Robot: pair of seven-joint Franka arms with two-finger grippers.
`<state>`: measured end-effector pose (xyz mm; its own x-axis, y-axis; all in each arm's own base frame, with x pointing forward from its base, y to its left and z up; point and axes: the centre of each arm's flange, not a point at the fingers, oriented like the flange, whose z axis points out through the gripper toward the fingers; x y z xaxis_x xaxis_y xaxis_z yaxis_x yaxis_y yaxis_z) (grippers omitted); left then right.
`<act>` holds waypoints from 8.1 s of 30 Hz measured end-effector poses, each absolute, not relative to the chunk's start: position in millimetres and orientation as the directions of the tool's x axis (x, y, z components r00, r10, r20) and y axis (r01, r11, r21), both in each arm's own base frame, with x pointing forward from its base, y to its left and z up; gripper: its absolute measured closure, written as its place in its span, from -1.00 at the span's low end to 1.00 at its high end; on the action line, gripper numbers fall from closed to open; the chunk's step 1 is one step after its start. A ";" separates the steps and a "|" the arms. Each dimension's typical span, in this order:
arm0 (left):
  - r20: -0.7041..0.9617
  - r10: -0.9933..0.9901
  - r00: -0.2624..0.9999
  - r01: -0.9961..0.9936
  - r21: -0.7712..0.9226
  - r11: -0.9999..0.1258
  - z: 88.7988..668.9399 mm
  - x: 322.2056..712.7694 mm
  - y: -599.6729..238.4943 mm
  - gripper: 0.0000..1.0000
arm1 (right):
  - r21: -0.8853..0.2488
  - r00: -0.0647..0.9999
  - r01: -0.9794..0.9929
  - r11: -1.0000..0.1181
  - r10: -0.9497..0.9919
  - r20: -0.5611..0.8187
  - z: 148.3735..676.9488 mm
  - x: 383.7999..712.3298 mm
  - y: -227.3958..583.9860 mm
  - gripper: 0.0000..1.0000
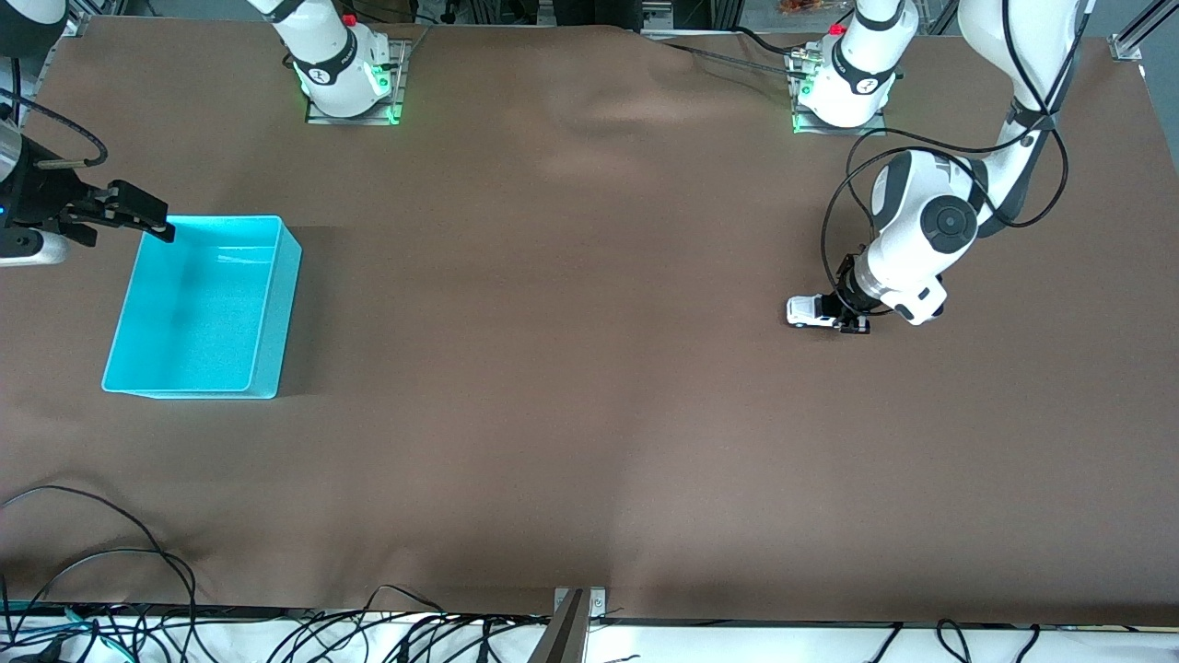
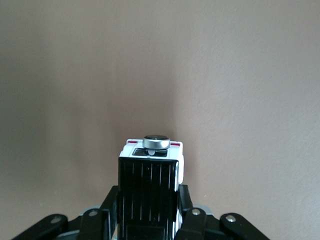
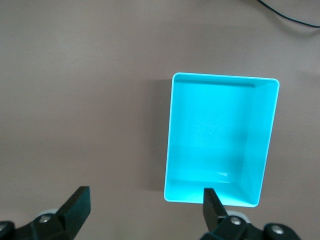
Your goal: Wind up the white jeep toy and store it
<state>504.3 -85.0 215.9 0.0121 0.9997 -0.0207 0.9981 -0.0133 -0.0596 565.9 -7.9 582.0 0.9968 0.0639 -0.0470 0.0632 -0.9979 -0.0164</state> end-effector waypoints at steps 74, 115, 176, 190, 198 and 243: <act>0.165 0.986 0.022 0.999 -0.033 -0.017 197.0 508.3 69.3 0.00 | -0.016 0.997 0.063 -0.998 0.064 -0.045 582.3 566.2 -8.0 -1.00; 0.095 0.748 0.657 0.753 -0.140 -0.643 472.9 609.9 75.5 -1.00 | -0.016 0.997 0.063 -0.998 0.064 -0.044 582.4 566.2 -8.0 -1.00; -0.072 0.232 0.970 0.233 -0.001 -0.973 579.5 610.5 32.8 -1.00 | -0.017 0.997 0.062 -0.998 0.062 -0.050 579.2 567.6 -8.8 -1.00; -0.074 0.239 0.968 0.239 -0.001 -0.971 579.2 610.1 37.0 -1.00 | -0.017 0.997 0.062 -0.998 0.062 -0.050 579.1 567.6 -8.8 -1.00; -0.074 0.239 0.968 0.240 -0.002 -0.971 579.2 610.1 37.0 -1.00 | -0.017 0.997 0.062 -0.998 0.062 -0.050 579.1 567.7 -8.8 -1.00; -0.077 0.241 0.967 0.242 -0.002 -0.970 578.1 610.0 38.6 -1.00 | -0.017 0.997 0.062 -0.998 0.062 -0.050 579.1 567.7 -8.8 -1.00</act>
